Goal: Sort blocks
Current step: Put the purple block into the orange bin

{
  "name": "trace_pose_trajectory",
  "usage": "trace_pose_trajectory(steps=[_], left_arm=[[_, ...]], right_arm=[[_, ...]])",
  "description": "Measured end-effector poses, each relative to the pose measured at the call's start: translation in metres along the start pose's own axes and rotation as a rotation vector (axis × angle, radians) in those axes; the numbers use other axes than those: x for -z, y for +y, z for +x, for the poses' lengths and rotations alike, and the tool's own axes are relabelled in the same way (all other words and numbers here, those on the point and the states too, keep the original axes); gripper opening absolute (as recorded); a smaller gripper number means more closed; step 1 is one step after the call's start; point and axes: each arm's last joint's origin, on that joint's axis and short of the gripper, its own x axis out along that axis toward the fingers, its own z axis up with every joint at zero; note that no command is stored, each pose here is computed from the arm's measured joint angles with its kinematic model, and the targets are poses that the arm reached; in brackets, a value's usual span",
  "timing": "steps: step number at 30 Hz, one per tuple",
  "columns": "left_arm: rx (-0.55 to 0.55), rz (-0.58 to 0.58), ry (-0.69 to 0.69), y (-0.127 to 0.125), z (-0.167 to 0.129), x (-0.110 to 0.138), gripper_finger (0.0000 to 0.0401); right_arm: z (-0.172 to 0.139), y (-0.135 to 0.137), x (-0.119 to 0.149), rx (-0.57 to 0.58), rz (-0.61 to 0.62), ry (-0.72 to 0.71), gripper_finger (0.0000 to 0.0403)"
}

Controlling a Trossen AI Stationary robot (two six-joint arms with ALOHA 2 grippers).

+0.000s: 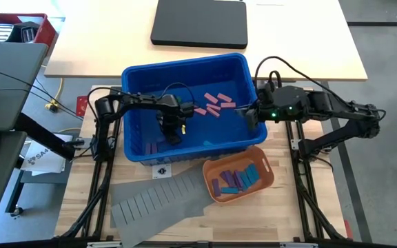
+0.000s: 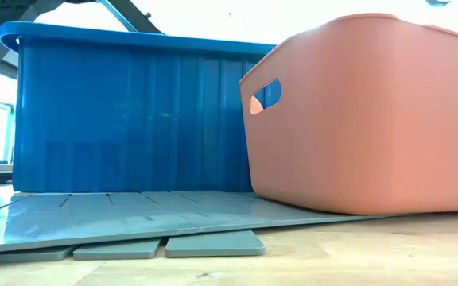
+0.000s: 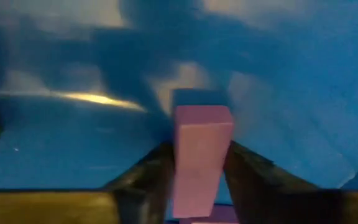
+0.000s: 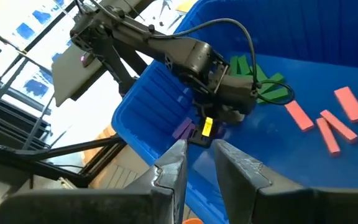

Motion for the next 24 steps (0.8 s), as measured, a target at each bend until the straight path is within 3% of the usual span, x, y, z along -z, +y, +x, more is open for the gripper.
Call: trace_pose_trajectory(steps=[2,8,14,20,24], left_arm=[[-0.007,0.012,-0.006,0.0,-0.001,0.0,0.009],[-0.066,0.053,-0.103,0.0,-0.023,0.001,0.0088],[-0.073,0.001,-0.295,0.0,-0.083,0.019,0.0088],[0.026,-0.088,-0.626,0.0,-0.166,0.061,0.0088],[0.228,-0.067,-0.918,-0.006,-0.216,0.097,0.0088]], right_arm=[[0.0,0.001,-0.001,-0.015,0.006,-0.006,0.0076],[0.0,0.005,-0.004,-0.055,0.016,-0.042,0.0076],[-0.001,0.008,-0.006,-0.073,0.001,-0.061,0.0076],[0.002,0.015,-0.011,-0.129,-0.053,-0.124,0.0076],[0.019,0.021,-0.011,-0.155,-0.089,-0.121,0.0077]])
